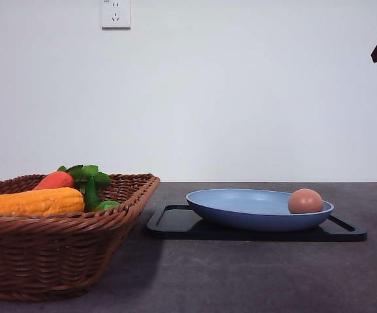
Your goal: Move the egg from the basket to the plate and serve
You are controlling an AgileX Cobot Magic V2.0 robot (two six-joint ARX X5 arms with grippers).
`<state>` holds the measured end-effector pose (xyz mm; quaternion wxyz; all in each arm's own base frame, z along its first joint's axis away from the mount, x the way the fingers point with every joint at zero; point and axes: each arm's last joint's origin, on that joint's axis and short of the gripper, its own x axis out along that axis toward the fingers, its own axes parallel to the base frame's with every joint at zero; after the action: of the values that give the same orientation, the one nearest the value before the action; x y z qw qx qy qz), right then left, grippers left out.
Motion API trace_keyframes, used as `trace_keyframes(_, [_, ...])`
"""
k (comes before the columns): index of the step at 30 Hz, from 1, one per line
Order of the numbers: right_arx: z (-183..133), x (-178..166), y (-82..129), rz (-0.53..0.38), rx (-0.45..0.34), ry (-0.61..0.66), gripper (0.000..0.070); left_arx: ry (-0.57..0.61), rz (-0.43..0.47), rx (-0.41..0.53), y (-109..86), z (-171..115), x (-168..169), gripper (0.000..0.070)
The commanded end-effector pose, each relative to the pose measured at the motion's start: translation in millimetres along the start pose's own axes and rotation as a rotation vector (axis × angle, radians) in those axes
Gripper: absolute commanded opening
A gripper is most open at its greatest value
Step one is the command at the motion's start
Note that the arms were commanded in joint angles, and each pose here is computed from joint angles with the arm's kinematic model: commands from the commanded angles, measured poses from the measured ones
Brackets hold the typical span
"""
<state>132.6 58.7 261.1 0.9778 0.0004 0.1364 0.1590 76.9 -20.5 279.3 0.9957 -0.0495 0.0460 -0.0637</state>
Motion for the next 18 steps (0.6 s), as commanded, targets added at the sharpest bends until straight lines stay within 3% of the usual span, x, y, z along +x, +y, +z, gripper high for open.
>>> trace_keyframes(1, [2, 0, 1, 0.005, -0.003, -0.012, 0.0000, -0.051, 0.028, -0.007, 3.4, 4, -6, 0.0000])
trace_keyframes(5, [2, 0, 1, 0.005, -0.003, -0.012, 0.0000, -0.109, 0.133, -0.028, 12.7, -1, -15, 0.0000])
trace_keyframes(11, [2, 0, 1, 0.005, -0.003, -0.012, 0.0000, -0.055, 0.237, -0.029, 25.0, -36, -4, 0.0000])
trace_keyframes(18, [2, 0, 1, 0.005, -0.003, -0.012, 0.0000, 0.028, 0.254, -0.032, 35.2, -90, 18, 0.0000])
